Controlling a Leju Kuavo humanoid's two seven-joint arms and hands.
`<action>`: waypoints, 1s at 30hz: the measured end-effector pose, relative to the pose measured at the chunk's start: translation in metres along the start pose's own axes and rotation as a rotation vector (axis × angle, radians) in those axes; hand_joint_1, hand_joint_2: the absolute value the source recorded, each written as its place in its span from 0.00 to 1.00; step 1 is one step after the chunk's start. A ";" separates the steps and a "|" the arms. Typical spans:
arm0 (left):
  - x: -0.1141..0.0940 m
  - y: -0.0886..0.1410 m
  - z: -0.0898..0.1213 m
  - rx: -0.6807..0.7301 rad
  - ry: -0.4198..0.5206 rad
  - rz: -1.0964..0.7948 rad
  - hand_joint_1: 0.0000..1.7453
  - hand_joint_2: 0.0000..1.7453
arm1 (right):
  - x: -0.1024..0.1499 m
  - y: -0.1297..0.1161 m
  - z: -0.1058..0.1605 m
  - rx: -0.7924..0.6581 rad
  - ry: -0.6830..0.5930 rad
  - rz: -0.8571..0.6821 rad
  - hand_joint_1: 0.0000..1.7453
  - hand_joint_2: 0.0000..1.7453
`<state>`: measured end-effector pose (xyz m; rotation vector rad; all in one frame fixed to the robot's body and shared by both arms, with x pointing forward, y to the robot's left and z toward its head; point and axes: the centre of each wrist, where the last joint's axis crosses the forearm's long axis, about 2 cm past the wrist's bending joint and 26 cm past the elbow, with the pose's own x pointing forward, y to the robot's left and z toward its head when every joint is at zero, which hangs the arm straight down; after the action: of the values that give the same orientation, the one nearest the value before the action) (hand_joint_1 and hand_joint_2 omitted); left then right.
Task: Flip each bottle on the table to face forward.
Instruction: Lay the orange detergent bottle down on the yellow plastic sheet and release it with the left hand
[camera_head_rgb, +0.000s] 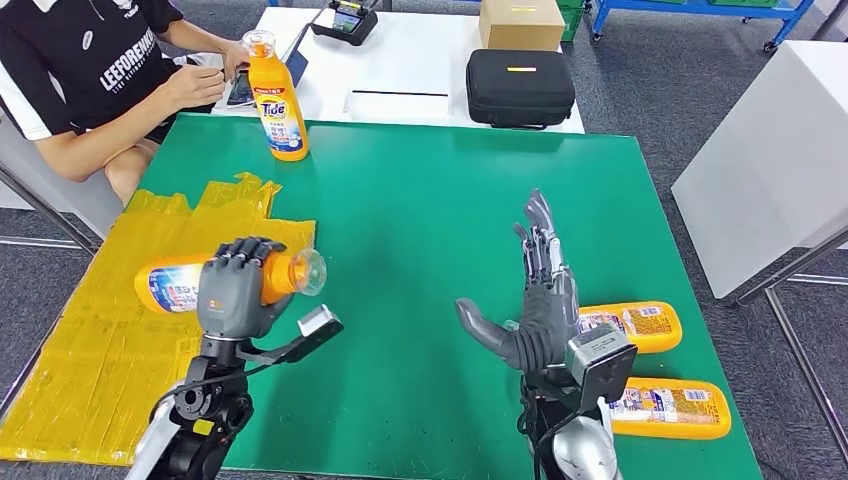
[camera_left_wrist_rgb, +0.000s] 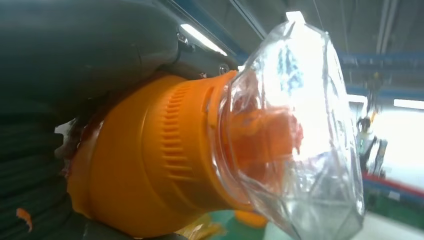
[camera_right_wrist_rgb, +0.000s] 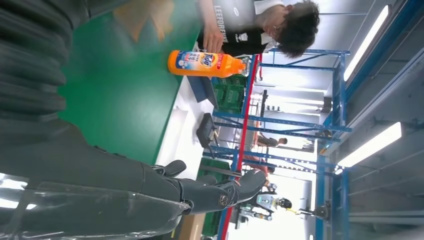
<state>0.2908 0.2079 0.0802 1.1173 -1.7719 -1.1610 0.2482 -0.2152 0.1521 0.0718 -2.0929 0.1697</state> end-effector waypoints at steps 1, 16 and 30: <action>0.000 -0.005 0.003 -0.020 0.000 -0.014 1.00 1.00 | 0.000 -0.001 -0.002 0.001 -0.004 0.003 0.00 1.00; 0.002 -0.043 0.035 -0.211 0.043 -0.122 0.70 1.00 | -0.003 -0.011 -0.006 -0.004 -0.007 0.071 0.00 1.00; -0.009 -0.055 0.044 -0.231 0.097 -0.150 0.00 1.00 | -0.005 -0.009 0.003 0.016 0.014 0.181 0.00 1.00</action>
<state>0.2695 0.2175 0.0132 1.1607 -1.4593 -1.3395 0.2492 -0.2242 0.1465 -0.1094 -2.0836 0.2948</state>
